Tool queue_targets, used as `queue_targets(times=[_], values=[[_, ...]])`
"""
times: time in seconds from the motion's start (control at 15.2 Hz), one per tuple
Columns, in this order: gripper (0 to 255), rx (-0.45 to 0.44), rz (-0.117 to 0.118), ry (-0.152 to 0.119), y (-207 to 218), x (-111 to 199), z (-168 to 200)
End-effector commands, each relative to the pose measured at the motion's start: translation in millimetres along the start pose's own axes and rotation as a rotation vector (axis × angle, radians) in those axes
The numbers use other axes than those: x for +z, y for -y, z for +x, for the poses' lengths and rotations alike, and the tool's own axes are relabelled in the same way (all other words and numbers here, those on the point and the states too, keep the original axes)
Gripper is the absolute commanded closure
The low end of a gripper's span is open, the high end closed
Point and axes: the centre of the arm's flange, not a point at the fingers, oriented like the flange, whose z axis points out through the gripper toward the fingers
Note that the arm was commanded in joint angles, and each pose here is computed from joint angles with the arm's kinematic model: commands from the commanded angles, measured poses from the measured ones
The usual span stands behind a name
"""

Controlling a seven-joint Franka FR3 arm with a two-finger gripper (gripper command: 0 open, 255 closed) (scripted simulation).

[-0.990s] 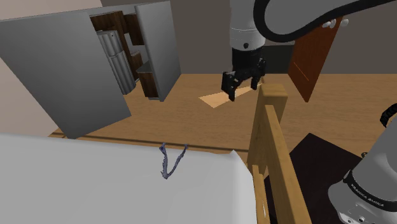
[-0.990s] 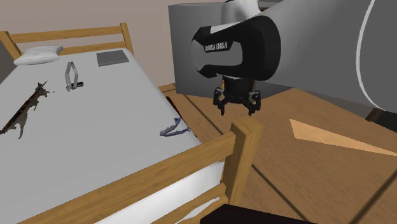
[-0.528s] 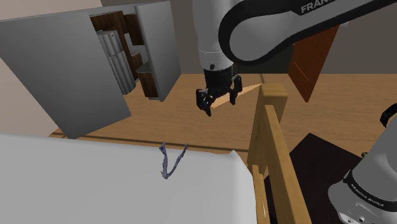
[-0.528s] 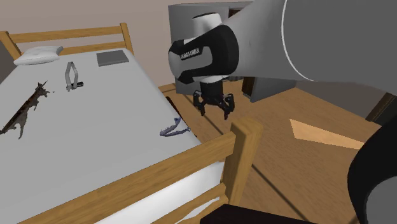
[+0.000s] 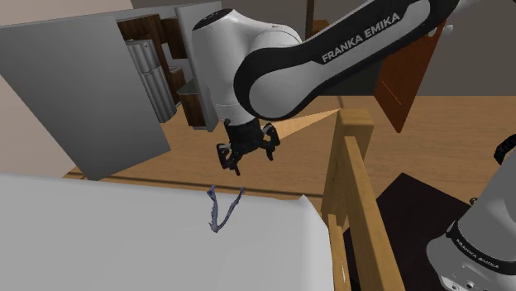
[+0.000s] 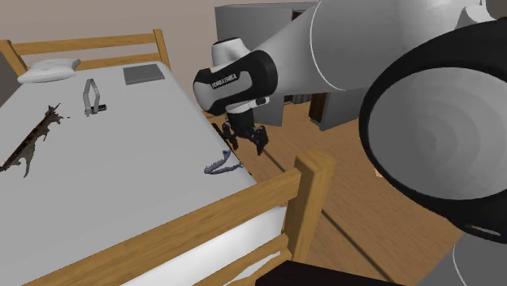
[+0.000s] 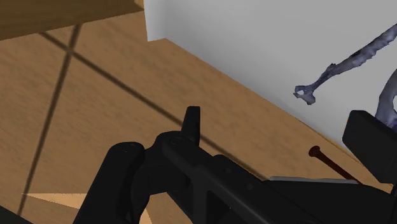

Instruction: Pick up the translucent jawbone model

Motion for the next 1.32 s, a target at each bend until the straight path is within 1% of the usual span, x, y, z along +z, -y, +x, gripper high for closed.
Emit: queue_targets(times=[0.0, 0.53, 0.59, 1.06, 1.19, 1.25], values=[[0, 0.017, -0.004, 0.004, 27, 9, 5], [0, 0.071, -0.022, 0.022, 128, 45, 20], [0, 0.076, -0.023, 0.023, 136, 48, 22], [0, 0.076, -0.023, 0.023, 141, 84, 20], [0, 0.076, -0.023, 0.023, 141, 87, 20], [255, 0.076, -0.023, 0.023, 141, 87, 20]])
